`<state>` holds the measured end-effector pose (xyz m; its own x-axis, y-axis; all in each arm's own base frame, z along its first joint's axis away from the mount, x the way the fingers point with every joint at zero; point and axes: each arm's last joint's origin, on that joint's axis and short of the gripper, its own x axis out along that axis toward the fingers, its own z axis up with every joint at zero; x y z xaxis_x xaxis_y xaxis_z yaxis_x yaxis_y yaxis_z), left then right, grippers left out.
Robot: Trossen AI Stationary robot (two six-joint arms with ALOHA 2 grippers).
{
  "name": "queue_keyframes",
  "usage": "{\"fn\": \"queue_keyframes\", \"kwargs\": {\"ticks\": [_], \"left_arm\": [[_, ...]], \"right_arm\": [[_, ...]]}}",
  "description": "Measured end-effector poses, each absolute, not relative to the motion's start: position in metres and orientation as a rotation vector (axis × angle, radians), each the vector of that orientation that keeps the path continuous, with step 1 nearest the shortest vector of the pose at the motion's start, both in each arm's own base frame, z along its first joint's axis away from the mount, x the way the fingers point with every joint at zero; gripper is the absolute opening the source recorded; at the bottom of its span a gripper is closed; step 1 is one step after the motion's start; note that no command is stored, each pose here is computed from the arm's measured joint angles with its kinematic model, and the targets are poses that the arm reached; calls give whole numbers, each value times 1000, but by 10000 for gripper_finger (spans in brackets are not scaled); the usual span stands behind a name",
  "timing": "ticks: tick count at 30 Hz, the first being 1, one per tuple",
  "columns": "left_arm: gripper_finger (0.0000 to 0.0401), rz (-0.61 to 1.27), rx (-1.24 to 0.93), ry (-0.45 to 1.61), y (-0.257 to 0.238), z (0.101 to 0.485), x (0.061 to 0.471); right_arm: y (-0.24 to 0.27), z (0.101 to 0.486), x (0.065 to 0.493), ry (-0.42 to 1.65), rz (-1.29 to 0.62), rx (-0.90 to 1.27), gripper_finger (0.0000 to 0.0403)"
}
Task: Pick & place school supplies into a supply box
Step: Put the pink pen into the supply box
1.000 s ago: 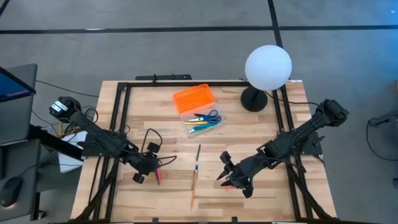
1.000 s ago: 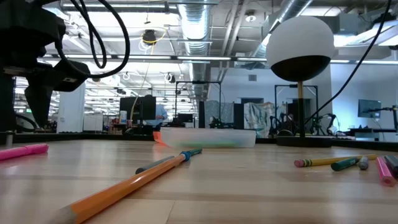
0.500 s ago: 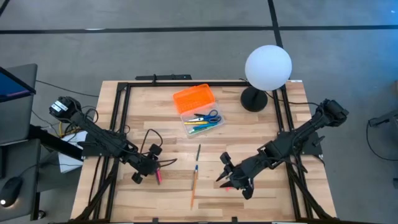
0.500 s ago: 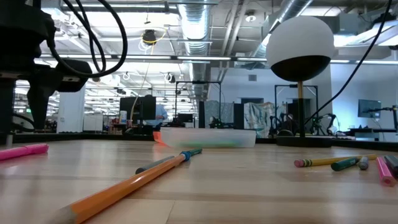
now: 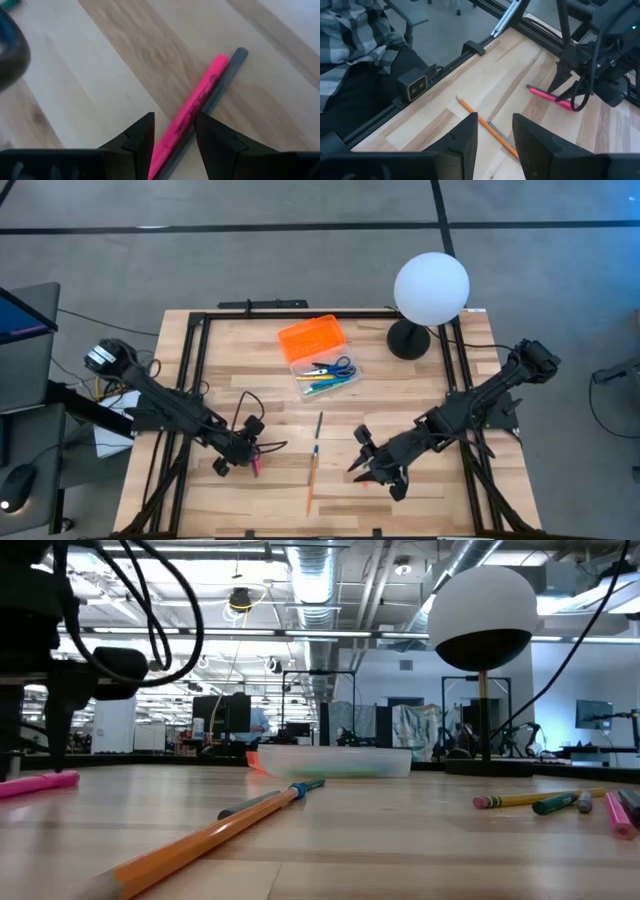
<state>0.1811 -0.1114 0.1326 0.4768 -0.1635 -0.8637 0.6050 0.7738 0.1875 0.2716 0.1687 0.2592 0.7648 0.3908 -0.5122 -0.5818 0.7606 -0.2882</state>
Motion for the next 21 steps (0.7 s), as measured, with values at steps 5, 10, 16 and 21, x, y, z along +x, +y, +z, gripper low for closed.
{"fn": "queue_keyframes", "kwargs": {"ticks": [5,10,16,21], "left_arm": [[137,-485,523,972,-113,127,186],[137,-465,507,960,-109,127,189],[137,-447,508,963,-104,128,193],[137,-465,541,963,-105,132,196]], "right_arm": [[172,259,270,442,559,-458,116],[173,259,269,442,563,-459,116],[173,259,269,441,562,-459,116],[173,259,269,442,562,-459,116]]}}
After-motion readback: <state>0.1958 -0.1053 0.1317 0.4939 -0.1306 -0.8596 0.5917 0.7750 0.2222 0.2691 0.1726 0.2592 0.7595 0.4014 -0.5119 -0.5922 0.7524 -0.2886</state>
